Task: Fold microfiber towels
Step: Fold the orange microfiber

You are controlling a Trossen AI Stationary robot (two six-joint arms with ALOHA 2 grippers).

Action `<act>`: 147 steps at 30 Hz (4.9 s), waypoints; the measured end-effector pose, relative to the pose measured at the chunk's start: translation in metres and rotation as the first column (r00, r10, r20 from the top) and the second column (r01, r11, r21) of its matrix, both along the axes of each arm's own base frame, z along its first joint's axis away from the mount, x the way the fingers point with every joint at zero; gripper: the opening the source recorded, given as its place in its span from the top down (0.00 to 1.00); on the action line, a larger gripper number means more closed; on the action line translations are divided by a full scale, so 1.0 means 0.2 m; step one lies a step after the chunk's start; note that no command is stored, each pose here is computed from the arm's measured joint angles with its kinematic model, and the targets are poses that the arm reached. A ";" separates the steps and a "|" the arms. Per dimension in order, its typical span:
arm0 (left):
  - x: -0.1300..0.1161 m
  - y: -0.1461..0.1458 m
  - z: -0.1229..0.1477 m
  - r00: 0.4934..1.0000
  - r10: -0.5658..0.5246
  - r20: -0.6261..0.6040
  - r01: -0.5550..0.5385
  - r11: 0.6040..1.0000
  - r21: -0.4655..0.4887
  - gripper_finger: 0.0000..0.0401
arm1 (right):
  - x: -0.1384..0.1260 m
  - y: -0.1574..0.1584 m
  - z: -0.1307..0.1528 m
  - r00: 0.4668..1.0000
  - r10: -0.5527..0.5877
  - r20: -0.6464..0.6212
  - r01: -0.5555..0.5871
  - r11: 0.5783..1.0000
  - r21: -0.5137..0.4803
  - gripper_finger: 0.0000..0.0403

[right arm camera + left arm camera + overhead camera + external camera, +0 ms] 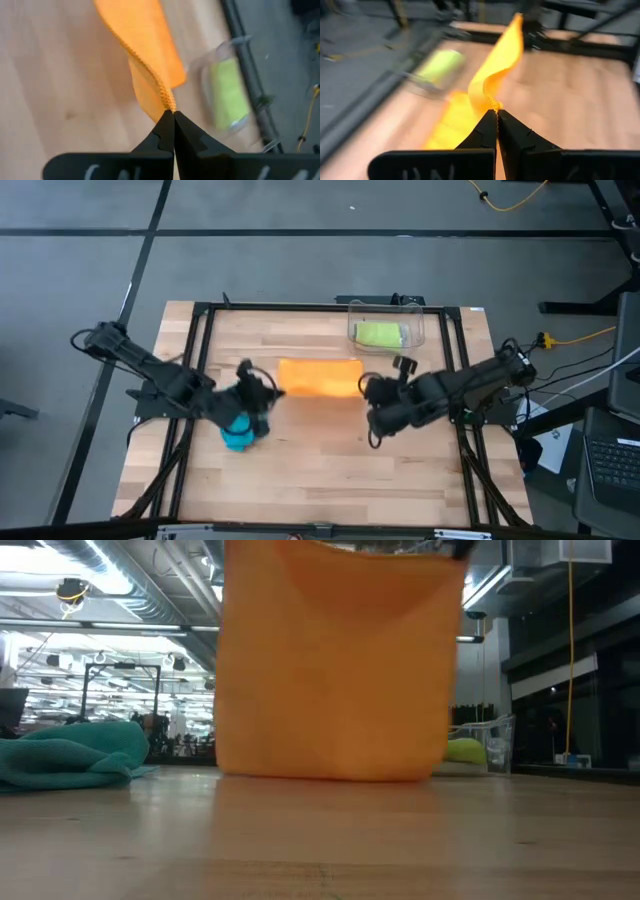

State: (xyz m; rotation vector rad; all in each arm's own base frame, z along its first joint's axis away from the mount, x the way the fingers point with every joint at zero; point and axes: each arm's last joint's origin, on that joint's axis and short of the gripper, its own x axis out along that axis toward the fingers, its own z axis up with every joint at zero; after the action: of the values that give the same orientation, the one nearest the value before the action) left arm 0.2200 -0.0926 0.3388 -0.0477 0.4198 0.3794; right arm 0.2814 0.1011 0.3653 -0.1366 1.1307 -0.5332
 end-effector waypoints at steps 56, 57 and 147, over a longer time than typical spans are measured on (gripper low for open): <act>0.25 -0.77 -0.80 0.991 -0.114 -0.075 0.112 0.993 -0.031 1.00 | -0.02 0.39 -0.81 0.931 0.152 0.332 -0.187 0.979 0.077 1.00; 0.26 -0.75 -0.81 0.992 -0.095 -0.088 0.095 0.995 -0.010 1.00 | -0.01 0.37 -0.81 0.933 0.153 0.326 -0.183 0.981 0.065 1.00; 0.07 -0.55 -0.68 0.929 0.036 -0.368 -0.148 0.948 -0.281 0.82 | 0.23 0.09 -0.94 0.991 -0.097 0.094 0.067 0.956 0.284 0.72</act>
State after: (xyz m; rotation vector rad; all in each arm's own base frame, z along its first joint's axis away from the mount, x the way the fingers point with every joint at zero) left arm 0.2345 -0.2036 0.2036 -0.3042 0.8409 0.4159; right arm 0.3275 0.1184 0.1776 0.1845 1.0985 -0.4426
